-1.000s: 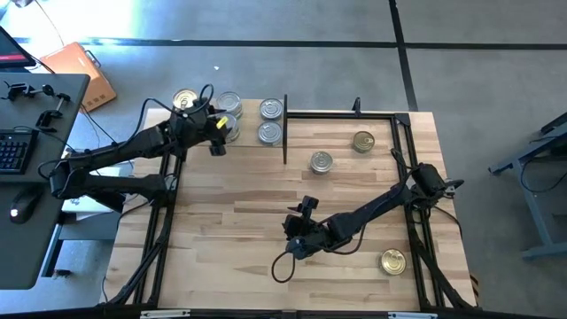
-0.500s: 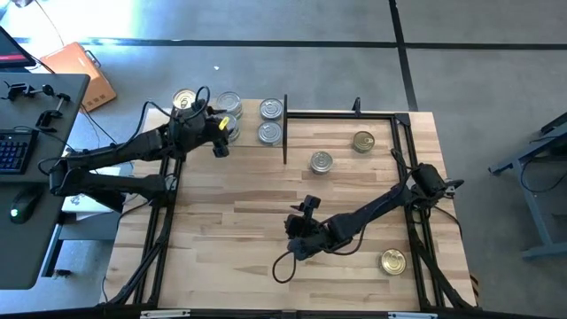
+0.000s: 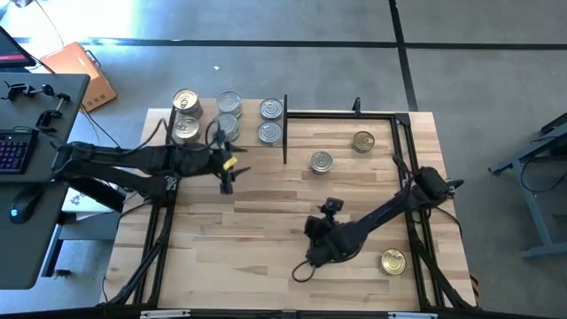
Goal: Stack canned seafood by type on shelf
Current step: Stack the green blue tuna can on top of the other green blue tuna can on the shelf
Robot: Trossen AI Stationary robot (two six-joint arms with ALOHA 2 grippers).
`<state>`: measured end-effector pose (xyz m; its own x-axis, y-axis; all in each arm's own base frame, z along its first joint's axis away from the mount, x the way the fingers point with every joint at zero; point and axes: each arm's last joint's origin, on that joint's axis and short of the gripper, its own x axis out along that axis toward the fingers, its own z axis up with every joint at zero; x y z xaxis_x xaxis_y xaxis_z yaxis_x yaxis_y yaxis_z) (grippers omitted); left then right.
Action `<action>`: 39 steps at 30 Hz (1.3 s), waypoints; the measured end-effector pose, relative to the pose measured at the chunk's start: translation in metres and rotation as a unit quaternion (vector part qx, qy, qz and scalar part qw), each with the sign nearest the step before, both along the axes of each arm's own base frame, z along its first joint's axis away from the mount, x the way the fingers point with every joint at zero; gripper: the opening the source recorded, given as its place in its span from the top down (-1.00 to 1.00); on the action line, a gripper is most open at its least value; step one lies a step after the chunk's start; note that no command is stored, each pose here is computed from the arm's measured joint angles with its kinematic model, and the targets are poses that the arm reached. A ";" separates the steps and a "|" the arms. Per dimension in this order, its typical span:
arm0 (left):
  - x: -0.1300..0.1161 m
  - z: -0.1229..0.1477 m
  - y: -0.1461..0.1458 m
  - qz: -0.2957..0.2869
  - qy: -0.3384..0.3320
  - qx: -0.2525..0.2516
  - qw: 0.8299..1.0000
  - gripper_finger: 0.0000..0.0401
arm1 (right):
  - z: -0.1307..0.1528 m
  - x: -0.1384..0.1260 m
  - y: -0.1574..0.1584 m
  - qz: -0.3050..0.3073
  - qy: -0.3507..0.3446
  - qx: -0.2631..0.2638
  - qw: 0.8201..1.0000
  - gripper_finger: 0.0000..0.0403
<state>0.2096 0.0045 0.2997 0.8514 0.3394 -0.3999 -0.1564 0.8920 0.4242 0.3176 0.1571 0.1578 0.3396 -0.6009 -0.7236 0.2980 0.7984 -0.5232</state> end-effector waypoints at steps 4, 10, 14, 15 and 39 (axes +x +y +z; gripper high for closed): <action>0.016 -0.008 -0.018 -0.037 -0.006 -0.014 0.999 -0.08 | 0.001 -0.023 0.003 -0.038 0.061 -0.010 0.997 -0.26; 0.049 -0.033 -0.046 -0.084 0.005 -0.019 0.996 -0.04 | 0.009 -0.055 0.010 -0.090 0.100 -0.058 0.989 -0.26; 0.071 -0.055 -0.064 -0.119 0.011 -0.025 0.992 -0.04 | 0.016 -0.078 0.012 -0.100 0.080 -0.031 0.991 -0.26; 0.075 -0.061 -0.068 -0.127 0.012 -0.027 0.992 -0.04 | 0.018 -0.085 0.010 -0.105 0.072 -0.018 0.992 -0.26; 0.108 -0.133 -0.124 -0.185 0.014 -0.050 0.981 -0.04 | -0.020 -0.127 -0.159 -0.123 -0.126 0.018 0.984 -0.23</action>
<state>0.3180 -0.1197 0.1668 0.8975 -0.0330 -0.4397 0.1964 0.9228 0.3315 0.1905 -0.0015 0.1375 0.3579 -0.6629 -0.6577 0.6013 0.7024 -0.3808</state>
